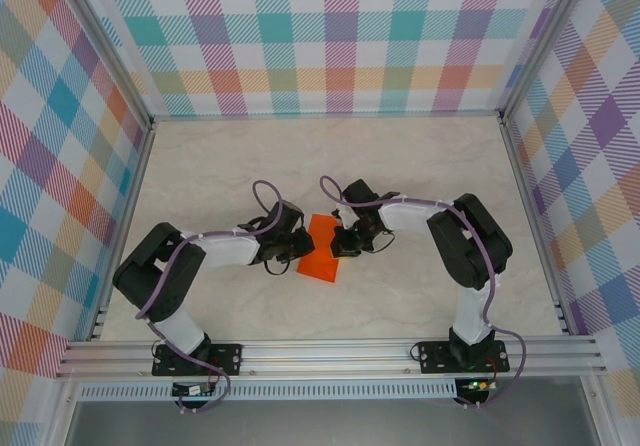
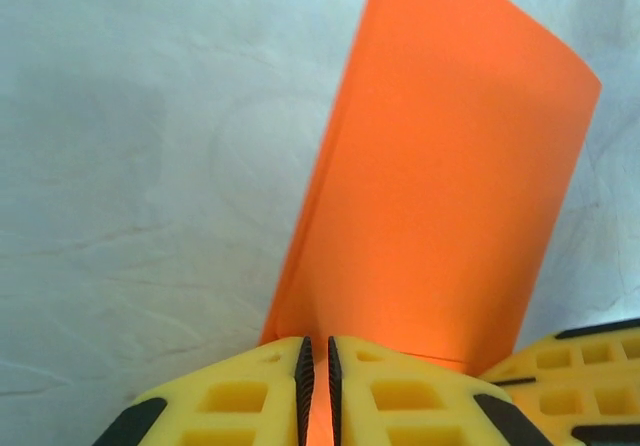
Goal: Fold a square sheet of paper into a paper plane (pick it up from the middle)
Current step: Fold the triangle a second time at the center of the table.
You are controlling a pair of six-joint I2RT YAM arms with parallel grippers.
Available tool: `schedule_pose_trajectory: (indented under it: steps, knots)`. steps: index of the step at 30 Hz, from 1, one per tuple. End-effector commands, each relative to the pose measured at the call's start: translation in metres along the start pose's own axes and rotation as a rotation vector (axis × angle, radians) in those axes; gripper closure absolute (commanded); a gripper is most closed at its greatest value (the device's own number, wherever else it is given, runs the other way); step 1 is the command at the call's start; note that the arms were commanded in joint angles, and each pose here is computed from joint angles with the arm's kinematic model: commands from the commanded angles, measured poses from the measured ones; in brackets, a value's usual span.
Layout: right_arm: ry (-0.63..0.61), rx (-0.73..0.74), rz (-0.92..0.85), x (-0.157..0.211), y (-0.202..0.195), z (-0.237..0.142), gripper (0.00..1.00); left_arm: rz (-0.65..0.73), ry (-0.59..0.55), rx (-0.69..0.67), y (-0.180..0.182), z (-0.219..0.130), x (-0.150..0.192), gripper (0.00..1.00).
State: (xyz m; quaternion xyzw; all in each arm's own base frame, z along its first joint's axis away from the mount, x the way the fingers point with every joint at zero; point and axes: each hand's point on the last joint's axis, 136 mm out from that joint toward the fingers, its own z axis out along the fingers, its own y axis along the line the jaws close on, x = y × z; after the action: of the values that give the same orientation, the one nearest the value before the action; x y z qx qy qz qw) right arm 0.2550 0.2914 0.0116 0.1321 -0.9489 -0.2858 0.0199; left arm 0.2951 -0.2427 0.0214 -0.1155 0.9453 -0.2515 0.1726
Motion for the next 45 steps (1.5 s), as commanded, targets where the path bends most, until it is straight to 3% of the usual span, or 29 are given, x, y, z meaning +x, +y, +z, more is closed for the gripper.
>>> schedule_pose_trajectory:
  steps: [1,7,11,20,31,36,45]
  knots:
    - [0.104,0.214,0.075,0.032,-0.063,0.022,0.96,-0.004,-0.029,-0.065,0.022,-0.012,-0.008,0.84]
    - [0.097,0.203,0.069,0.029,-0.058,0.020,0.96,0.044,-0.035,0.145,-0.030,-0.037,-0.011,0.83]
    - [0.097,0.197,0.068,0.028,-0.057,0.020,0.96,0.060,-0.003,0.205,-0.047,-0.036,0.001,0.84]
    - [0.075,0.127,0.040,0.022,-0.039,0.014,0.96,0.060,0.108,0.140,-0.038,0.000,0.032,0.92]
    - [-0.015,-0.090,-0.077,-0.002,0.032,-0.029,0.94,0.017,0.126,0.030,-0.007,0.012,0.044,0.98]
    - [-0.026,-0.185,-0.010,0.015,0.050,-0.032,0.96,0.011,0.131,0.013,0.000,0.011,0.050,1.00]
    - [-0.017,-0.139,0.022,0.041,0.055,-0.028,1.00,-0.001,0.133,-0.014,0.007,0.012,0.056,1.00]
